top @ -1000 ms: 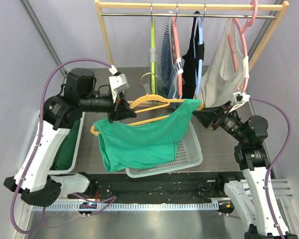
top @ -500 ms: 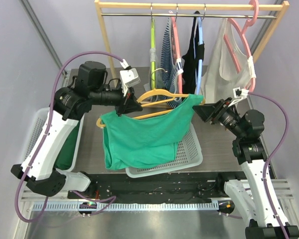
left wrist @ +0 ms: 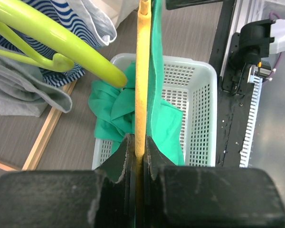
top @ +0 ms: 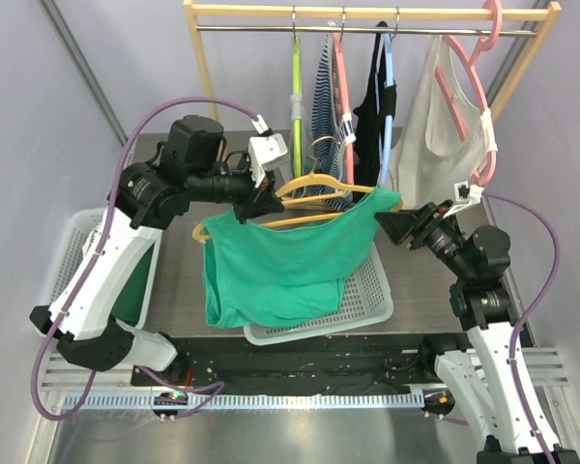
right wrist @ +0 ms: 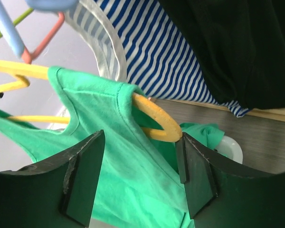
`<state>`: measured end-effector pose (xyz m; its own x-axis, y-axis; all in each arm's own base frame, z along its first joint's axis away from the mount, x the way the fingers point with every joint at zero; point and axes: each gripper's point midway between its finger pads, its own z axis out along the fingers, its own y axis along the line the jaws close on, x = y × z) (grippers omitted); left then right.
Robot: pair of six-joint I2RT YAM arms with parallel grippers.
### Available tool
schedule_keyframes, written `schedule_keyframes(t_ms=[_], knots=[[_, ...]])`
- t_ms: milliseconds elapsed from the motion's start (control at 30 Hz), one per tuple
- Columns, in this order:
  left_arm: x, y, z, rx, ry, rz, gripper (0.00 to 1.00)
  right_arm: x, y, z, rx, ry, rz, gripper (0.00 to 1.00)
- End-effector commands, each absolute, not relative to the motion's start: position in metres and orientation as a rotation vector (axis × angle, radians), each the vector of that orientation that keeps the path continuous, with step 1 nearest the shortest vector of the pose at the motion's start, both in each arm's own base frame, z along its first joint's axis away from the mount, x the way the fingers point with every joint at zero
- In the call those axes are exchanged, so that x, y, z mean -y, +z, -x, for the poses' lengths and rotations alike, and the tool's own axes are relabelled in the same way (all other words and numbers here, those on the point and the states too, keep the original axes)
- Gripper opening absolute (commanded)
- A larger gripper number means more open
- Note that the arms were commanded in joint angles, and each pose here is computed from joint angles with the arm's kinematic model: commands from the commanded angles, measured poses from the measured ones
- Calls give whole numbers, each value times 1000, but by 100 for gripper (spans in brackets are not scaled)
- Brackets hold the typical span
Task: Remove the tank top from the hanger
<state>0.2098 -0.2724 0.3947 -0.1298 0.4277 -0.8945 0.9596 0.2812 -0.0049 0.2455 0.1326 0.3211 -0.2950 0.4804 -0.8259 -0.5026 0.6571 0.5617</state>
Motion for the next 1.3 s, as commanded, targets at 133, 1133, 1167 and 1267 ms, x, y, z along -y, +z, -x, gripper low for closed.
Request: schedule_keyframes(t_ms=[133, 1133, 1167, 1267], knots=[[305, 415, -228, -1561, -786, -1282, 0, -168, 338, -181, -1520, 1192, 270, 66], [277, 422, -207, -1576, -719, -1271, 0, -128, 356, -212, -1537, 826, 155, 85], [277, 421, -206, -1581, -729, -1275, 0, -130, 353, -217, -1547, 838, 151, 84], [278, 422, -203, -1582, -748, -1273, 0, -133, 356, -222, -1520, 857, 156, 82]])
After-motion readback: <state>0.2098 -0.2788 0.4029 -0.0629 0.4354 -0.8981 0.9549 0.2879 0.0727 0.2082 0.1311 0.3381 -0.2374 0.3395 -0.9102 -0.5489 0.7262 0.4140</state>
